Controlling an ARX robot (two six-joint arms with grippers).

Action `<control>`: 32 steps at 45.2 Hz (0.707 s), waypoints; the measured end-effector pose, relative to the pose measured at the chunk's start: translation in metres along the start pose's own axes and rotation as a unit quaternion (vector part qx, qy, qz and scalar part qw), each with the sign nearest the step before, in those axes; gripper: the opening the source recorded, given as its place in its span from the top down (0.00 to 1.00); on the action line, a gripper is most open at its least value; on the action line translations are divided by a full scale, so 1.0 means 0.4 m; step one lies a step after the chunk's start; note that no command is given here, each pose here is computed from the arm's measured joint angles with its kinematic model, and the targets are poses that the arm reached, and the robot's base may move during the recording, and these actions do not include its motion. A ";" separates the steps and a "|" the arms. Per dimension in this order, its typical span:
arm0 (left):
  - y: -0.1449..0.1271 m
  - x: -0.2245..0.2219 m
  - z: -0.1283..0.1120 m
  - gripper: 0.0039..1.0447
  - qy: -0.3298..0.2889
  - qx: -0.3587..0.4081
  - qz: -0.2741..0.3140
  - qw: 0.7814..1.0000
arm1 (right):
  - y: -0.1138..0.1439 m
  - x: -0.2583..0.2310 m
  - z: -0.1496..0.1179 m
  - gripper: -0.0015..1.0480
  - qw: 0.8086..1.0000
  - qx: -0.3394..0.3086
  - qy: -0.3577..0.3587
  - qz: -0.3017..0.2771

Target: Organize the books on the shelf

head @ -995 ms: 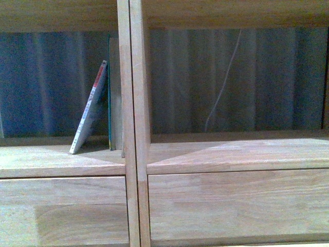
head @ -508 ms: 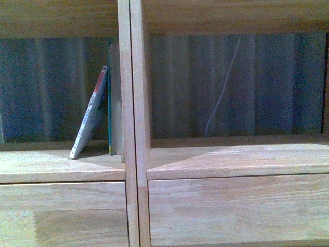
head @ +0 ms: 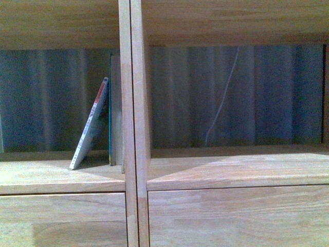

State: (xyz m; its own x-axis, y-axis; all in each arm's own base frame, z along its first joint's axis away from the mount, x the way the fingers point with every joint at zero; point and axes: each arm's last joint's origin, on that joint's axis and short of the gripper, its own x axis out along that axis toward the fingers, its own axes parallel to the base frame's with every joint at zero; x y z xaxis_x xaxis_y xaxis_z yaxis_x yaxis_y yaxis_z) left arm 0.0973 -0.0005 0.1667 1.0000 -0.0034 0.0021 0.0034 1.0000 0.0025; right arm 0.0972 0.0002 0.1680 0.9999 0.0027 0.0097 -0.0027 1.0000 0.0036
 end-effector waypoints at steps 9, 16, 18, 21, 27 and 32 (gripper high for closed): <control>0.000 0.000 0.000 0.96 0.000 0.000 0.000 1.000 | 0.000 0.000 0.000 0.07 1.000 0.000 0.000 0.000; 0.000 0.000 0.000 0.76 0.000 0.000 0.000 1.000 | 0.000 0.000 0.000 0.07 1.000 0.000 0.000 0.000; 0.000 0.000 0.000 0.70 0.000 0.000 0.000 1.000 | 0.000 0.000 0.000 0.07 1.000 0.000 0.000 0.000; 0.000 0.000 0.000 0.62 0.000 0.000 0.000 1.000 | 0.000 0.000 0.000 0.07 1.000 0.000 0.000 0.000; 0.000 0.000 0.000 0.38 0.000 0.000 0.000 1.000 | 0.000 0.000 0.000 0.07 1.000 0.000 0.000 0.000; 0.000 0.000 0.000 0.23 0.000 0.000 0.000 1.000 | 0.000 0.000 0.000 0.07 1.000 0.000 0.000 0.000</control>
State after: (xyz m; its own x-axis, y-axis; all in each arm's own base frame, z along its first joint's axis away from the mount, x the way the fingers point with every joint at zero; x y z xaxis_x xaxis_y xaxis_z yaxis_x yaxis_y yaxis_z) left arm 0.0973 -0.0005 0.1667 1.0000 -0.0034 0.0021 0.0034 1.0000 0.0021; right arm 0.0972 0.0002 0.1680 0.9999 0.0027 0.0097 -0.0027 1.0000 0.0036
